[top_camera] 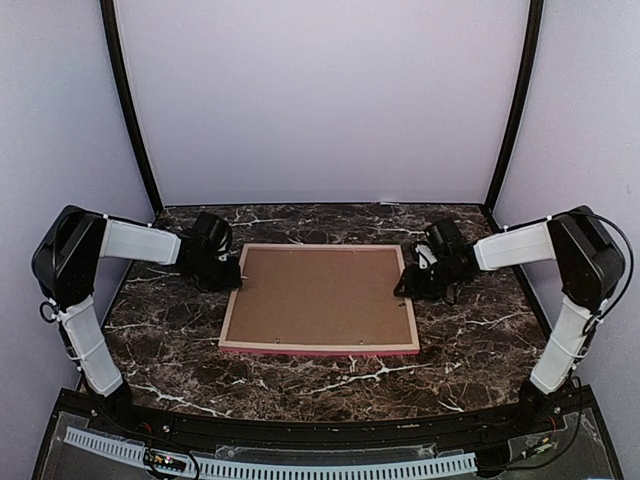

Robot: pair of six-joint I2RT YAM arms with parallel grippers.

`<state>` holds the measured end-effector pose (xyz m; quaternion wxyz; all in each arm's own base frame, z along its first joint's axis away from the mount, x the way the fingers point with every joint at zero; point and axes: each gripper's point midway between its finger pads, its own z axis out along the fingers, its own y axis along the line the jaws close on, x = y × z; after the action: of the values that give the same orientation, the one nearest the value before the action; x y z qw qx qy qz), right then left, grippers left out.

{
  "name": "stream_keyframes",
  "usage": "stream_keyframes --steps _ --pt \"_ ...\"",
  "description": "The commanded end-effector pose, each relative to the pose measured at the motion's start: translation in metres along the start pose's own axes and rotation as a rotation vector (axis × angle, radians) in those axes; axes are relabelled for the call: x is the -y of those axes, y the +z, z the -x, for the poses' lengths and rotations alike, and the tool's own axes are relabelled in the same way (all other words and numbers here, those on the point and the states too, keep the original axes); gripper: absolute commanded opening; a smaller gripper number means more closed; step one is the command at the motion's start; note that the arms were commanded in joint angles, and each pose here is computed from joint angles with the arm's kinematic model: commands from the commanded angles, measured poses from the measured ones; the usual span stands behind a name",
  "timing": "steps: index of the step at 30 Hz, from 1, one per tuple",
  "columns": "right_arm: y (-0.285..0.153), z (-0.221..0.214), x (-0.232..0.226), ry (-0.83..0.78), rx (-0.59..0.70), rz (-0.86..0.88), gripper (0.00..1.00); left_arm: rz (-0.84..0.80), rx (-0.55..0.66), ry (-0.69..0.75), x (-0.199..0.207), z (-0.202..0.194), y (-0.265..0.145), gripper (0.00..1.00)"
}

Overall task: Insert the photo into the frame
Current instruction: Place the photo frame at the center of the board, then pick up the photo frame from the center of the board.

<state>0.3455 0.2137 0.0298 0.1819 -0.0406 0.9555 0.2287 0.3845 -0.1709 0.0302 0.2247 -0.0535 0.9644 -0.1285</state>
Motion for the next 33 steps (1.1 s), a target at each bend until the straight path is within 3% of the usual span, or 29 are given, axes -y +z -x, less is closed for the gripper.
stream_keyframes --steps 1,7,13,19,26,33 --pt "-0.001 0.02 -0.02 -0.055 0.033 0.056 0.52 0.026 0.028 0.022 -0.008 0.026 0.006 0.33" --pt "-0.035 0.033 -0.02 -0.117 0.112 -0.016 0.72 0.076 0.091 0.041 -0.014 0.048 -0.013 0.61" --pt "-0.06 0.003 -0.033 -0.228 0.118 -0.012 0.8 -0.02 0.189 0.082 0.002 0.054 -0.057 0.76" --pt "-0.071 -0.044 -0.068 -0.401 0.076 0.034 0.8 -0.158 0.262 0.113 0.021 0.043 -0.099 0.85" --pt "-0.061 -0.09 -0.1 -0.547 -0.016 0.103 0.8 -0.211 0.247 0.14 0.031 0.021 -0.11 0.91" --pt "-0.036 -0.122 -0.108 -0.664 -0.143 0.05 0.8 -0.232 0.199 0.138 0.033 0.004 -0.108 0.91"
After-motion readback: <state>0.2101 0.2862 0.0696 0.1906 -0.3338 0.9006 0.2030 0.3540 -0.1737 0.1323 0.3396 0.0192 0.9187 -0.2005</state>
